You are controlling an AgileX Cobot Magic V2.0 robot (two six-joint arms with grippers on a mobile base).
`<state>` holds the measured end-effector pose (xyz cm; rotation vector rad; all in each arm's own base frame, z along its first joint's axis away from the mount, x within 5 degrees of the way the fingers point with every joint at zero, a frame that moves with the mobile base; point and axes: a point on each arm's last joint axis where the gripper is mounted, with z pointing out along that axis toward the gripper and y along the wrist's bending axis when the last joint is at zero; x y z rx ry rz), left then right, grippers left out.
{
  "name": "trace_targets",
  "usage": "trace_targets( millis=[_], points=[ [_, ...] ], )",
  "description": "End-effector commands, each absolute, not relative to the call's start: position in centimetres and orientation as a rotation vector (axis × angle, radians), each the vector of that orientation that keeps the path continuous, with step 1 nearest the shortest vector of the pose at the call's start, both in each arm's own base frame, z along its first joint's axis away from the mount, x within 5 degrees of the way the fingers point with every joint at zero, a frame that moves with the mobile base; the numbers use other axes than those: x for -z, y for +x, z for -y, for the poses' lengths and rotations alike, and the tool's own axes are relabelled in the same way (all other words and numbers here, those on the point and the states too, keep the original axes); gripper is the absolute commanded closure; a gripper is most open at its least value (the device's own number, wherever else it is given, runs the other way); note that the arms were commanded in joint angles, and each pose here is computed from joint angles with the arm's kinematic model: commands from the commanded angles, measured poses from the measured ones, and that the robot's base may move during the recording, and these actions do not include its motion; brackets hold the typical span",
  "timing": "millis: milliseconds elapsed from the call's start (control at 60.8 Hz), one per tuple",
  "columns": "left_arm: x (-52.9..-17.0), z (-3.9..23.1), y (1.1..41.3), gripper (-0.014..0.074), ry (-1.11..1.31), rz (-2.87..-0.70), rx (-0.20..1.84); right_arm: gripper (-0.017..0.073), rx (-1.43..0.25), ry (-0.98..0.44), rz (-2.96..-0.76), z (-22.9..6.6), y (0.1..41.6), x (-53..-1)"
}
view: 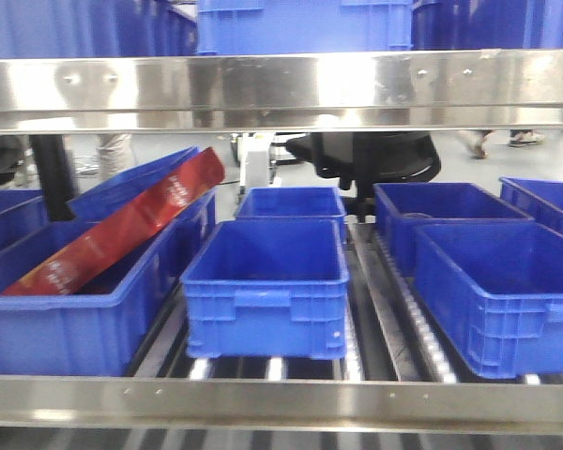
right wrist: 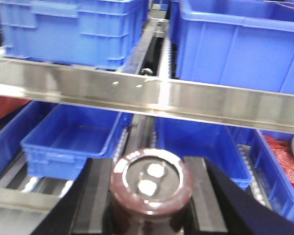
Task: Place cylindrical capacitor in blue bin on shelf
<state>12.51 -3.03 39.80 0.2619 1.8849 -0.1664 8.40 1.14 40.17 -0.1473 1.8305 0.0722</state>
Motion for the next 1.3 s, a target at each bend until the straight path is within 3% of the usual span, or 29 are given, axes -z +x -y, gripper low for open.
trace_targets(
  millis=[0,1282],
  points=[
    [-40.25,3.11,12.4,0.0704,0.263,-1.85,0.176,0.0721,-0.061,-0.145,-1.794,-1.06,8.22,-40.7],
    [-40.25,3.11,12.4,0.0704,0.263,-1.85,0.176,0.0721,-0.061,-0.145,-1.794,-1.06,8.22,-40.7]
  ],
)
